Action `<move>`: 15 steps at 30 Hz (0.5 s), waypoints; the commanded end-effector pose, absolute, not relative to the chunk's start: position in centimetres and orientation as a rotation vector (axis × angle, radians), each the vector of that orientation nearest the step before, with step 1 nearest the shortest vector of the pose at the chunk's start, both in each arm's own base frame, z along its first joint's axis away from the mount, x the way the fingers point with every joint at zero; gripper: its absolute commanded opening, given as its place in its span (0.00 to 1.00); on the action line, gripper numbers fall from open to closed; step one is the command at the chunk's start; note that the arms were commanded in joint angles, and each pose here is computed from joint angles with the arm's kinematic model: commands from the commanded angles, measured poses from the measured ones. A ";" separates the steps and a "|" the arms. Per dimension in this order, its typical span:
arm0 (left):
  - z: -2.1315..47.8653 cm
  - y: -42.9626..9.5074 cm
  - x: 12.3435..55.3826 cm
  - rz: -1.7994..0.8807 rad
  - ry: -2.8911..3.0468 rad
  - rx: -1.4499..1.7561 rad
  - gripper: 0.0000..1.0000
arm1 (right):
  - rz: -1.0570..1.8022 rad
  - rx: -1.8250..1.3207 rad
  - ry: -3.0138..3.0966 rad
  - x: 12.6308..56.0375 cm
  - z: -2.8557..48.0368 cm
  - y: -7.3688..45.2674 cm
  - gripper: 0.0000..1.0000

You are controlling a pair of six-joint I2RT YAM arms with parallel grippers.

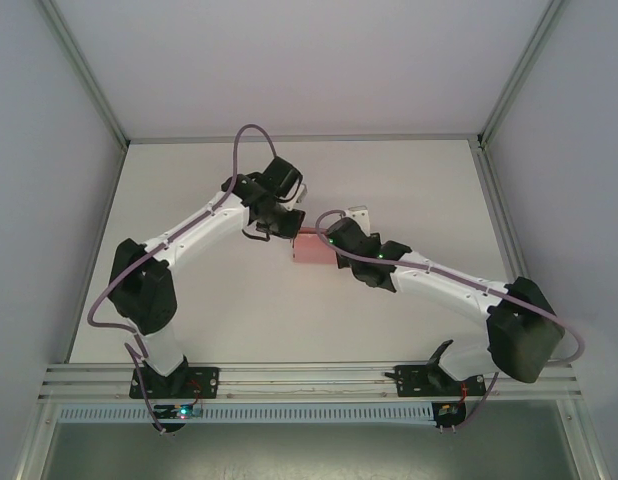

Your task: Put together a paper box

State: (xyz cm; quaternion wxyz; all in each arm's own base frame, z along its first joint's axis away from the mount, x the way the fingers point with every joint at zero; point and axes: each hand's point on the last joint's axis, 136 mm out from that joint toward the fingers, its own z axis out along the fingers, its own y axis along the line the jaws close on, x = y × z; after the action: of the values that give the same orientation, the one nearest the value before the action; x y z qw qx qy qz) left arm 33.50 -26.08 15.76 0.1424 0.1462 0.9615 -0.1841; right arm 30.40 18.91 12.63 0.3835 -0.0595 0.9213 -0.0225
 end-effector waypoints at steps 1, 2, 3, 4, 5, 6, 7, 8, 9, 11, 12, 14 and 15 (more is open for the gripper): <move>17.6 -27.4 33.3 -0.814 2.827 0.210 0.00 | -0.139 -0.190 2.318 30.6 12.8 19.5 0.00; 17.6 -27.6 33.5 -0.853 2.833 0.188 0.00 | -0.146 -0.201 2.318 30.6 12.6 19.8 0.00; 17.6 -27.4 33.8 -0.861 2.843 0.141 0.00 | -0.149 -0.203 2.320 30.5 12.4 19.9 0.00; 17.7 -27.6 33.9 -0.873 2.847 0.136 0.00 | -0.149 -0.204 2.325 30.5 12.1 20.0 0.00; 17.6 -27.6 34.0 -0.869 2.848 0.129 0.00 | -0.144 -0.203 2.328 30.5 12.0 20.1 0.00; 17.6 -27.6 34.1 -0.870 2.844 0.119 0.00 | -0.144 -0.198 2.329 30.4 11.9 20.1 0.00; 17.4 -27.5 34.2 -0.860 2.845 0.111 0.00 | -0.138 -0.194 2.333 30.4 11.7 20.2 0.00; 17.1 -27.4 34.2 -0.847 2.850 0.099 0.00 | -0.131 -0.191 2.334 30.3 11.7 20.2 0.00; 16.8 -27.2 34.2 -0.837 2.852 0.107 0.00 | -0.126 -0.192 2.335 30.3 11.6 20.3 0.00; 15.8 -26.7 34.3 -0.791 2.872 0.067 0.00 | -0.116 -0.185 2.335 30.3 11.5 20.3 0.00; 15.5 -26.7 34.3 -0.794 2.871 0.075 0.00 | -0.117 -0.186 2.338 30.2 11.4 20.3 0.00; 14.5 -26.0 34.0 -0.736 2.892 0.066 0.00 | -0.114 -0.185 2.342 30.2 11.3 20.3 0.00; 14.0 -25.7 33.9 -0.712 2.897 0.083 0.00 | -0.118 -0.186 2.345 30.1 11.1 20.3 0.00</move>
State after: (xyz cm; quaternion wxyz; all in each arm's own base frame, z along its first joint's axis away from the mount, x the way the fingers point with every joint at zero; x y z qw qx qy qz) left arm 34.48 -25.65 15.14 0.0897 0.0315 0.9658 -0.2412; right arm 30.59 19.58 12.04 0.3929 -0.0614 0.9162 -0.0493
